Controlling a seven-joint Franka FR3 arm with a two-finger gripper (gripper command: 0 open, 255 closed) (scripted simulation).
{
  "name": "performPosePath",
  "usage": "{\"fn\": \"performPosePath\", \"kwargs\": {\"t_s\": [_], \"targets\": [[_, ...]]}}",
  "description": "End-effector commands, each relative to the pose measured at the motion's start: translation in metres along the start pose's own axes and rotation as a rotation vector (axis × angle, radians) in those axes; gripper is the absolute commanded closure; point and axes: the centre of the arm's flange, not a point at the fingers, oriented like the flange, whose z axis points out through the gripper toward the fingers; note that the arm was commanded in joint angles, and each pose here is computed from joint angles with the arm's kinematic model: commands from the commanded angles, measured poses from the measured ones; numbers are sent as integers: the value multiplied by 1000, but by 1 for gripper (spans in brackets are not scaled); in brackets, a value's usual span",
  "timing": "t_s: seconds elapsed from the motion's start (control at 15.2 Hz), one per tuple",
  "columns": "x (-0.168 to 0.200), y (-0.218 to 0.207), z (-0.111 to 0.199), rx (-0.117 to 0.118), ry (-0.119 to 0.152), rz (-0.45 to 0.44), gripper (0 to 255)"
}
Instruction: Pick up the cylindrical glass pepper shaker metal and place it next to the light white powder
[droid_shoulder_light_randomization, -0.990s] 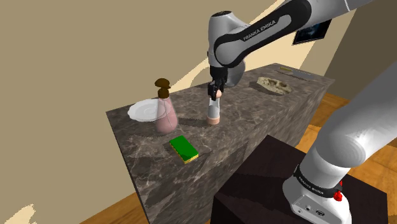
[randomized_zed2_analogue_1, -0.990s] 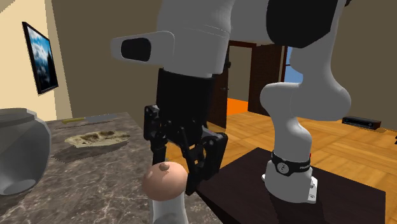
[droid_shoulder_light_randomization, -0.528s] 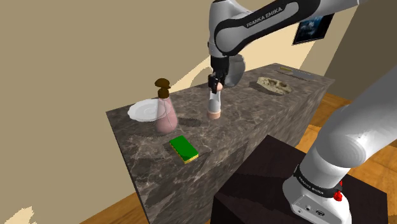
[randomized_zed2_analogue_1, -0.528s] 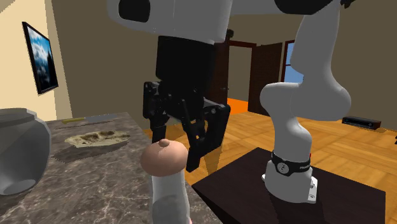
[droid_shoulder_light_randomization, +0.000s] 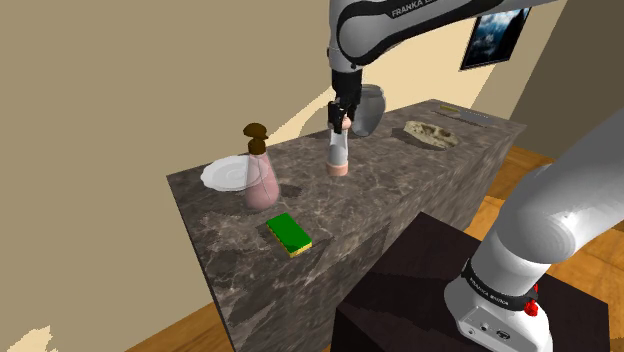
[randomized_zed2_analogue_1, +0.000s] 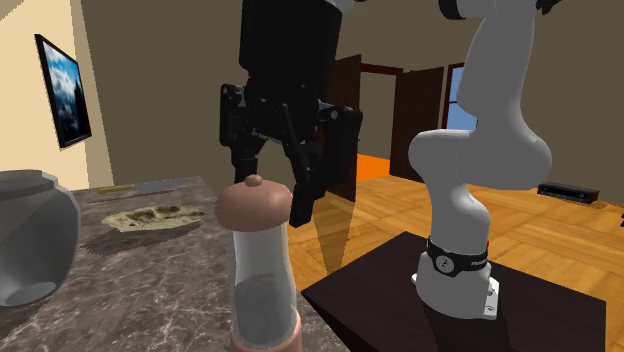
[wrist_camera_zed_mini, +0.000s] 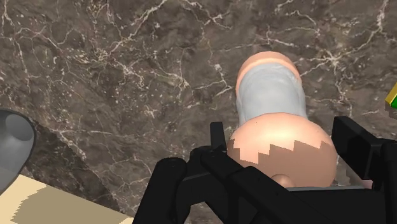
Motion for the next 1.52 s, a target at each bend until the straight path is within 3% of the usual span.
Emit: {"fn": "performPosePath", "kwargs": {"t_s": [0.0, 1.45], "targets": [[0, 1, -11, 0, 0, 0, 255], [4, 21, -125, 0, 0, 0, 255]]}}
